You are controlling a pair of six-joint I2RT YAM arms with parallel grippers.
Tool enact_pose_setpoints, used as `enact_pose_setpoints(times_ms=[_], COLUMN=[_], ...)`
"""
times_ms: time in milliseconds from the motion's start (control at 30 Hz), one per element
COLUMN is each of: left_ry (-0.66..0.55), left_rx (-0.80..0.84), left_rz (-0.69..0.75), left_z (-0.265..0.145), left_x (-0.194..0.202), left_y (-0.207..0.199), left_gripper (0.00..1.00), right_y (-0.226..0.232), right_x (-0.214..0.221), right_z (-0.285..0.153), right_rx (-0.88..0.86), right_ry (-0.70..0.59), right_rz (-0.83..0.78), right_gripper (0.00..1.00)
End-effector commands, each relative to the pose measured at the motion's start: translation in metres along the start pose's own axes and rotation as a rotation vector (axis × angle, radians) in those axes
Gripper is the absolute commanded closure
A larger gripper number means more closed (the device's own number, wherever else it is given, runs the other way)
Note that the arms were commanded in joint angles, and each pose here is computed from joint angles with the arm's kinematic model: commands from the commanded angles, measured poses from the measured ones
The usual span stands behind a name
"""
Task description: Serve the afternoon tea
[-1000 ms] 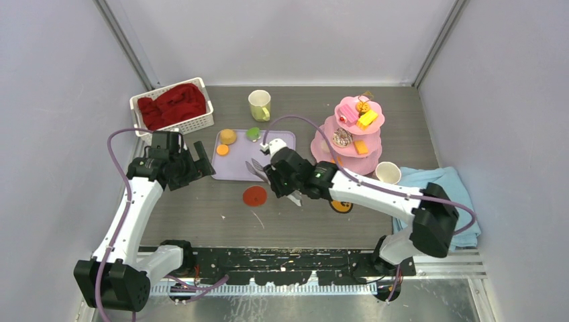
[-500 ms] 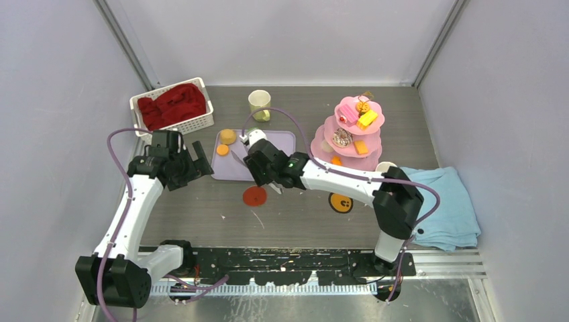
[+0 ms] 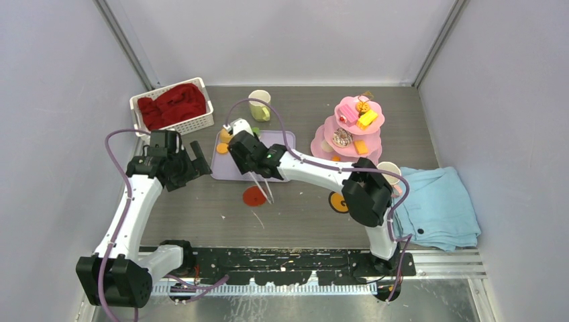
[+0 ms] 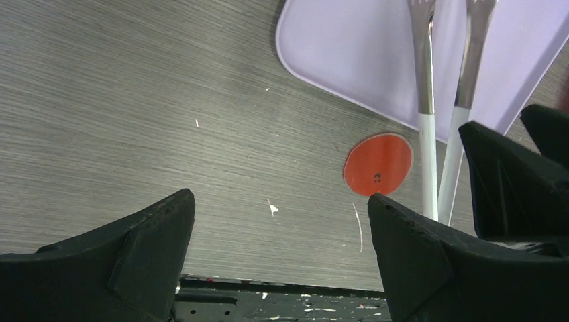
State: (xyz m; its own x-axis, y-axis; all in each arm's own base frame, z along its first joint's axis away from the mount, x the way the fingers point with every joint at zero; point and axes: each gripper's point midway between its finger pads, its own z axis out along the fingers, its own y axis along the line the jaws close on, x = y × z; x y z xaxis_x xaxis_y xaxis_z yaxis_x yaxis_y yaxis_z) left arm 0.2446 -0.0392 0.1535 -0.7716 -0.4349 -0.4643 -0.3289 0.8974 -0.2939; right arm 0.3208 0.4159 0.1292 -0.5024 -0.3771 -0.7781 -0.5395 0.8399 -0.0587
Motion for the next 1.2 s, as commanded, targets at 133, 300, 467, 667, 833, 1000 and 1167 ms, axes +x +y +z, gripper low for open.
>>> enact_pose_setpoints(times_ms=[133, 300, 467, 667, 833, 1000, 1167], left_ry=[-0.066, -0.059, -0.057, -0.055, -0.047, -0.058, -0.061], left_rx=[0.004, 0.008, 0.016, 0.036, 0.05, 0.052, 0.05], left_rz=[0.014, 0.013, 0.017, 0.013, 0.01, 0.011, 0.017], left_z=[-0.017, -0.015, -0.015, -0.013, -0.013, -0.017, -0.02], left_x=[-0.014, -0.012, -0.01, -0.008, -0.006, -0.006, -0.004], left_y=[0.0, 0.0, 0.0, -0.003, -0.005, -0.005, -0.003], left_gripper=[0.0, 0.0, 0.0, 0.0, 0.0, 0.0, 0.0], right_y=[0.002, -0.007, -0.017, -0.026, -0.022, -0.017, -0.018], right_x=[-0.044, -0.034, -0.014, 0.021, 0.046, 0.057, 0.066], right_z=[0.005, 0.0, -0.022, -0.036, -0.029, -0.014, 0.004], right_rx=[0.026, 0.032, 0.013, 0.007, -0.008, -0.004, 0.011], right_ry=[-0.115, -0.101, -0.107, -0.074, -0.026, 0.004, 0.028], right_rz=[0.038, 0.062, 0.121, 0.199, 0.226, 0.222, 0.225], right_gripper=[0.43, 0.43, 0.43, 0.39, 0.39, 0.42, 0.48])
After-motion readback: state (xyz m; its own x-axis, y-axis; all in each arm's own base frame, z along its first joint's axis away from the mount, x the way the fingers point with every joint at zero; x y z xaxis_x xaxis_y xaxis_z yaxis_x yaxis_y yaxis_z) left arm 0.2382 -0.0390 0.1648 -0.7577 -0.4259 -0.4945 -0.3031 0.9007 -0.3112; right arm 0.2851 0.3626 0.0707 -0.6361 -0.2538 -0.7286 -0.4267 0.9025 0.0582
